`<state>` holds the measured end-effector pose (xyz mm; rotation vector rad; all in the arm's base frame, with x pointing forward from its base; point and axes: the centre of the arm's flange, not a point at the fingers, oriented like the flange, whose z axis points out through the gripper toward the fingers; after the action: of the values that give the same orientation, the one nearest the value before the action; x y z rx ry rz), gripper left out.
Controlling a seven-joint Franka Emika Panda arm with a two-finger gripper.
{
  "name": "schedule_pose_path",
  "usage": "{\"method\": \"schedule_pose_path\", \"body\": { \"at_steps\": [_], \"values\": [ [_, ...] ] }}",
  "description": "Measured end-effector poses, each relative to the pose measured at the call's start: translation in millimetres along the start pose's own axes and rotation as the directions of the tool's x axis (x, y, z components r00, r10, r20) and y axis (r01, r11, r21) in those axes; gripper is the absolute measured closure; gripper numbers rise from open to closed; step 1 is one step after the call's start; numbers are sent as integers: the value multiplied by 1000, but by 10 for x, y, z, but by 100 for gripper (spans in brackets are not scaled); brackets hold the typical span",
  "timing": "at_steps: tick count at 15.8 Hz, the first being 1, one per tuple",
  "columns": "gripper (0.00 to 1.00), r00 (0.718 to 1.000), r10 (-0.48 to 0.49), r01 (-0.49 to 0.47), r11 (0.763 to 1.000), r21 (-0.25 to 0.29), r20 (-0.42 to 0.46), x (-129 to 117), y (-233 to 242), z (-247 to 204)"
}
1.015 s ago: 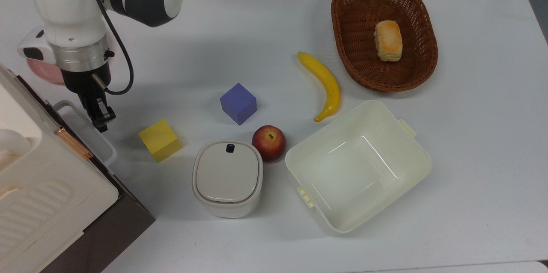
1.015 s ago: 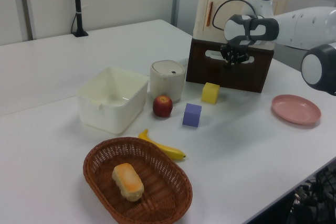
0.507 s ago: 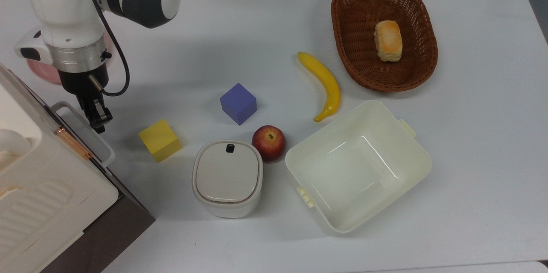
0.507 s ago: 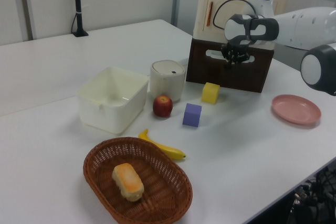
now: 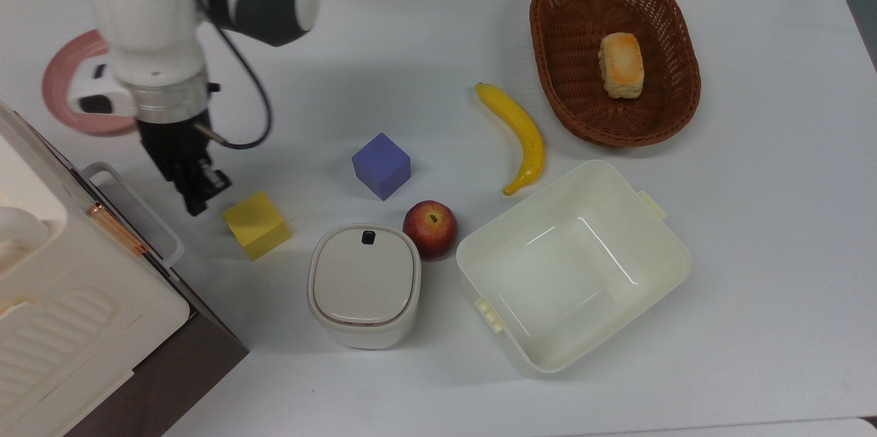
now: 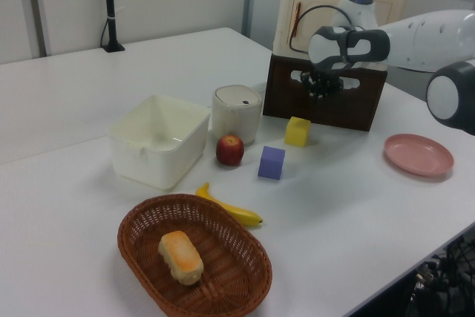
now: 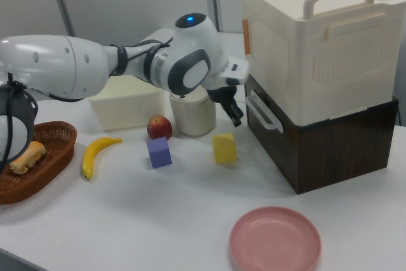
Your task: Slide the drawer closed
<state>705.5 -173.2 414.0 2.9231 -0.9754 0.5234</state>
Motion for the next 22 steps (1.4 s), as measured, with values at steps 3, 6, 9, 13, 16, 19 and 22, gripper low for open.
{"method": "schedule_pose_path", "body": {
  "at_steps": [3,6,9,13,16,19,22],
  "values": [
    [99,997,-73,73,997,10,5,-218,-305,-123],
    [99,991,-136,136,990,49,6,-450,-620,-363],
    [99,981,-192,189,980,69,32,-684,-901,-657],
    [99,932,-349,343,936,76,99,-979,-1114,-1222],
    [99,862,-479,471,878,88,166,-1150,-1045,-1668],
    [90,783,-588,578,809,112,202,-1266,-888,-2014],
    [62,762,-612,601,790,121,212,-1376,-846,-2068]
  ]
}}
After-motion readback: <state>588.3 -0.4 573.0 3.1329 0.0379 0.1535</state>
